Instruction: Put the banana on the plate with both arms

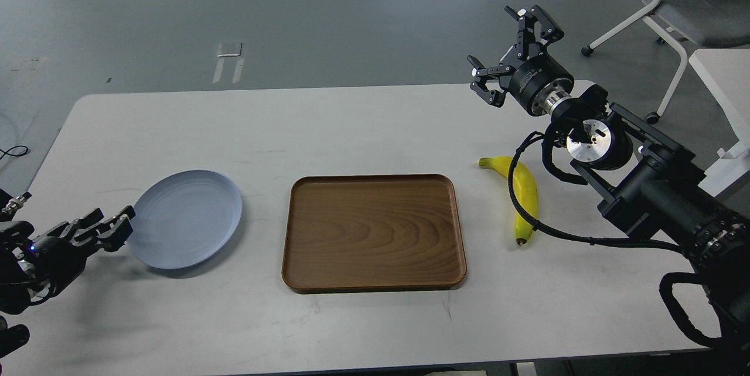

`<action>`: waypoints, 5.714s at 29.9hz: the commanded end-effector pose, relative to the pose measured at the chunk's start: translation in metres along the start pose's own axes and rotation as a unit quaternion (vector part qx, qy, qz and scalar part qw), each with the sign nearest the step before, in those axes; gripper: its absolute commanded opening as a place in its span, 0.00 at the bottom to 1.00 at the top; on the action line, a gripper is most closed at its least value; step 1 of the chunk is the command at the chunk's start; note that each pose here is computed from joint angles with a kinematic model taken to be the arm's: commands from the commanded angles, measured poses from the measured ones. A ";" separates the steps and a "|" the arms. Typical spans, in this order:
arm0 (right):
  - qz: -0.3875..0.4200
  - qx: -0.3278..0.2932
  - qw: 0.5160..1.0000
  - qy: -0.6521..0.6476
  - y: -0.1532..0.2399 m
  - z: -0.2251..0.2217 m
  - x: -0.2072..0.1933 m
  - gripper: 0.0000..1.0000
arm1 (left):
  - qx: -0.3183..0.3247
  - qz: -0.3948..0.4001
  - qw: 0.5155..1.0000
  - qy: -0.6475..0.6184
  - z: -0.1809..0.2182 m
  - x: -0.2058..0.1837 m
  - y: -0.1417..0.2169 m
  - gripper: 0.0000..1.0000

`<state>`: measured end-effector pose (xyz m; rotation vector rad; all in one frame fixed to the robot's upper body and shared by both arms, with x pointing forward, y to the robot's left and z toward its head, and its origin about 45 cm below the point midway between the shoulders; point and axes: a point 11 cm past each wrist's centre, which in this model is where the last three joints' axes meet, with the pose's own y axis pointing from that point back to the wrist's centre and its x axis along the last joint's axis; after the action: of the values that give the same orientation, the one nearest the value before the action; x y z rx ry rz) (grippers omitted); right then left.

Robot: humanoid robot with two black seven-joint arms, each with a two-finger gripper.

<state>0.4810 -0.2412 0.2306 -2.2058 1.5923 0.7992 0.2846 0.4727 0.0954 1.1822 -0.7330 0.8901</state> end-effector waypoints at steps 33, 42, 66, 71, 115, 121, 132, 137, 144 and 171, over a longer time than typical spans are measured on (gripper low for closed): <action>0.042 -0.004 0.999 0.003 0.004 0.007 0.014 1.00 | -0.034 0.006 0.999 0.003 0.016 -0.005 -0.010 0.00; 0.057 0.002 0.998 0.005 0.002 0.001 0.014 1.00 | -0.078 0.057 0.995 -0.006 0.041 0.054 -0.019 0.00; 0.077 0.042 0.996 0.007 0.003 -0.043 0.022 1.00 | -0.348 0.017 0.936 -0.056 0.270 0.050 -0.089 0.00; 0.076 0.059 0.995 0.018 0.000 -0.066 0.016 1.00 | -0.353 -0.006 0.933 -0.066 0.279 0.028 -0.093 0.00; 0.109 0.099 0.980 0.132 0.040 -0.125 0.043 1.00 | -0.256 0.127 0.901 0.327 0.269 0.187 -0.132 0.98; 0.113 0.019 0.891 0.440 0.040 -0.120 0.043 1.00 | -0.220 0.077 0.810 0.537 0.240 0.243 -0.126 0.98; 0.128 -0.090 0.722 0.674 0.096 -0.085 0.097 1.00 | -0.215 0.016 0.730 0.648 0.228 0.264 -0.117 0.98; 0.169 -0.096 0.745 0.638 0.116 -0.103 0.110 1.00 | -0.197 0.010 0.731 0.653 0.217 0.241 -0.121 0.98; 0.137 -0.194 0.711 0.662 0.150 -0.050 0.135 1.00 | -0.192 0.009 0.733 0.652 0.215 0.236 -0.122 0.98; -0.030 -0.252 0.579 0.775 0.140 0.070 0.110 0.98 | -0.172 0.011 0.740 0.651 0.198 0.221 -0.121 0.98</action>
<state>0.3573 -0.3399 0.1215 -3.5720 1.7621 -1.4957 0.4909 0.3043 0.2757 0.0227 0.2731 1.2538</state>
